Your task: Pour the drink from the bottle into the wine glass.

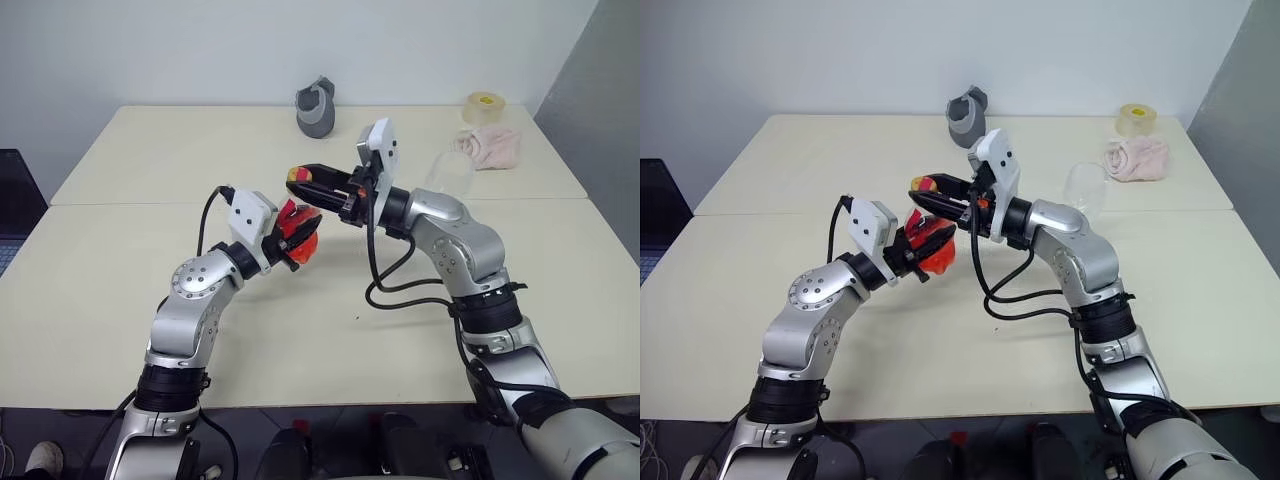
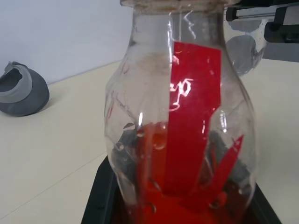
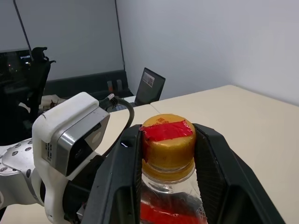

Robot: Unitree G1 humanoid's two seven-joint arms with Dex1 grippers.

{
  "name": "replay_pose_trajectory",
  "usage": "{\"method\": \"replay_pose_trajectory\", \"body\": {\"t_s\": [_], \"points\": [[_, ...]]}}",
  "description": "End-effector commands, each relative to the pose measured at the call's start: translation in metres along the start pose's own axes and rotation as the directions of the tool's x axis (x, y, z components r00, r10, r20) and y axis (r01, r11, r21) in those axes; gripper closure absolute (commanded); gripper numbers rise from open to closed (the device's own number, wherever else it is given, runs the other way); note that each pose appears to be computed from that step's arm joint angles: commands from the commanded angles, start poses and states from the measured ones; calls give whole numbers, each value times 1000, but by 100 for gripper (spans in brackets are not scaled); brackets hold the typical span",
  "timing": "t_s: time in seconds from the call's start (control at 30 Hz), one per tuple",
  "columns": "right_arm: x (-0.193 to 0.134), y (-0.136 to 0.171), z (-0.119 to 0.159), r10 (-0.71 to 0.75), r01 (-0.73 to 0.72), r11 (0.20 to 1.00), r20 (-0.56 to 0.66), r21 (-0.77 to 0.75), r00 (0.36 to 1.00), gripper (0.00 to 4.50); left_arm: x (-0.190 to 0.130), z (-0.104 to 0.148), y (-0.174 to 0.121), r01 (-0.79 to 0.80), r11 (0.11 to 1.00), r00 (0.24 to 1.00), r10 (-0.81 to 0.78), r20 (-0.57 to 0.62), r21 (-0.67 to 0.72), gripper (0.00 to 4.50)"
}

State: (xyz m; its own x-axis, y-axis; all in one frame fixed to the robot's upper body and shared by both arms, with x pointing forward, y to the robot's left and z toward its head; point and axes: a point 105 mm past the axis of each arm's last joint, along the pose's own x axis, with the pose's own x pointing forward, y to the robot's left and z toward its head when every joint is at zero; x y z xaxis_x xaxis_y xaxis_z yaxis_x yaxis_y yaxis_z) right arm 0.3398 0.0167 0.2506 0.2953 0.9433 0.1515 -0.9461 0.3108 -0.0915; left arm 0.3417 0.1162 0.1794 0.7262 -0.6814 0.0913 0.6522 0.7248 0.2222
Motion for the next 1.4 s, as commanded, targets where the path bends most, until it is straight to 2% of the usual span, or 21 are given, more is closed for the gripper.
{"method": "replay_pose_trajectory", "body": {"t_s": [0.03,0.13,0.2,0.3,0.37,0.4,0.53,0.73,1.03,1.4], "points": [[2,16,31,118,-112,973,15,-203,993,327,-5,15,-12,48,998,998,-50,49,34,319],[-1,11,36,131,-130,951,-16,-282,991,327,-11,11,-20,81,996,996,-82,33,29,319],[-1,2,43,101,-99,976,4,-193,995,327,-13,10,-22,89,996,996,-90,28,28,319],[-1,-6,46,68,-69,996,24,54,997,327,-13,10,-22,88,996,996,-89,28,29,319],[-1,-5,46,66,-69,990,24,122,998,327,-12,11,-21,85,996,996,-86,30,28,319],[-2,-4,47,69,-71,990,23,122,997,327,-12,11,-20,84,996,996,-85,31,28,319],[-5,10,40,136,-137,990,-21,-38,991,327,-11,13,-19,80,996,996,-81,36,30,319],[-4,9,42,132,-131,978,-4,-165,991,327,-8,14,-16,77,996,996,-79,42,35,319],[-2,6,41,102,-97,978,17,-185,995,17,-5,16,-14,76,996,996,-78,50,42,319],[12,0,36,36,-29,981,33,-194,999,17,-1,18,-15,77,996,995,-80,61,42,319]]}}
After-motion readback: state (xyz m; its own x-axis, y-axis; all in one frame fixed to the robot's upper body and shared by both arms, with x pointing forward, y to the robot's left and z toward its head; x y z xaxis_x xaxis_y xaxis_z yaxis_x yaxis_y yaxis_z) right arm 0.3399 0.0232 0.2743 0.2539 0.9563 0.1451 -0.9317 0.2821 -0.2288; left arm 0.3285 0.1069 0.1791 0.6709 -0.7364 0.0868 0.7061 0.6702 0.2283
